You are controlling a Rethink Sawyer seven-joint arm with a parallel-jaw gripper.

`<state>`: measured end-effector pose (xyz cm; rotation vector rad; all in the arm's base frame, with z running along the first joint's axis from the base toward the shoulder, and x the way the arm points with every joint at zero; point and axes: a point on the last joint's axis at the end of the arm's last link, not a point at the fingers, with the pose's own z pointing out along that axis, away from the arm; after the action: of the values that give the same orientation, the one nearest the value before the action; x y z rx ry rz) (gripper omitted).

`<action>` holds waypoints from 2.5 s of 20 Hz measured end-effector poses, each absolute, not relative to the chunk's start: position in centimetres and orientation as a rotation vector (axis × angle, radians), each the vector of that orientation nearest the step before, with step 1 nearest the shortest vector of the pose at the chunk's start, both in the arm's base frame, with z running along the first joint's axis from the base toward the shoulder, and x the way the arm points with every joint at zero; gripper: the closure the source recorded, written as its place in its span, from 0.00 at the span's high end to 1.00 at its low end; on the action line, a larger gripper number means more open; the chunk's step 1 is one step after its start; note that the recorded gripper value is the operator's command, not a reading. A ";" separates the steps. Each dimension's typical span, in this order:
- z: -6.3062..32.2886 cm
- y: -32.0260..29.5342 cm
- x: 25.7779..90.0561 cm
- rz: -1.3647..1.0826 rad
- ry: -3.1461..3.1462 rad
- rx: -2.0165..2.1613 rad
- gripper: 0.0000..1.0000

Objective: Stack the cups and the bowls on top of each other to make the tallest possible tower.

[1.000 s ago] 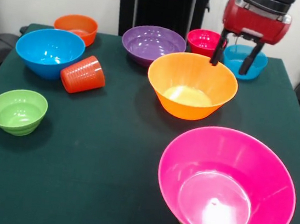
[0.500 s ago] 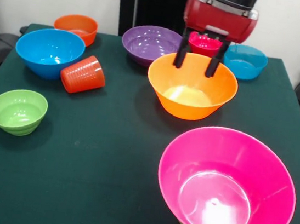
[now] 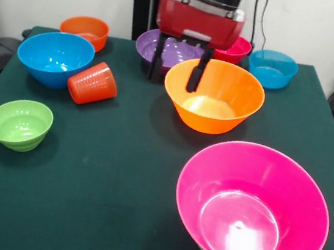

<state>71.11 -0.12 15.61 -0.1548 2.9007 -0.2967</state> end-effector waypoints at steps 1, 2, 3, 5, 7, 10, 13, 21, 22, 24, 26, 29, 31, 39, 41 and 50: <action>15.5 -0.6 71.4 -0.296 2.900 -0.164 1.00; 15.2 -1.8 71.9 -0.296 2.900 -0.182 1.00; 15.1 -2.1 72.1 -0.296 2.900 -0.187 1.00; 14.8 -3.2 72.6 -0.295 2.899 -0.202 1.00; 14.4 -4.5 73.1 -0.296 2.899 -0.218 1.00; 13.8 -6.6 74.0 -0.300 2.896 -0.246 1.00; 13.3 -8.2 74.3 -0.306 2.903 -0.277 1.00; 15.0 -12.8 72.6 -0.369 2.962 -0.325 1.00; 15.5 -13.5 72.1 -0.382 2.972 -0.325 1.00; 16.6 -14.9 71.0 -0.406 2.986 -0.321 1.00; 18.2 -17.0 69.5 -0.441 3.003 -0.308 1.00; 19.3 -18.5 68.4 -0.468 3.011 -0.291 1.00; 20.4 -20.0 67.2 -0.500 3.023 -0.262 1.00; 20.4 -20.7 65.1 -0.534 3.060 -0.252 1.00; 19.6 -20.3 64.0 -0.528 3.087 -0.266 1.00; 15.4 -18.2 57.7 -0.459 3.202 -0.333 1.00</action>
<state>57.71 -18.20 15.41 -0.3334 3.2015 -0.4591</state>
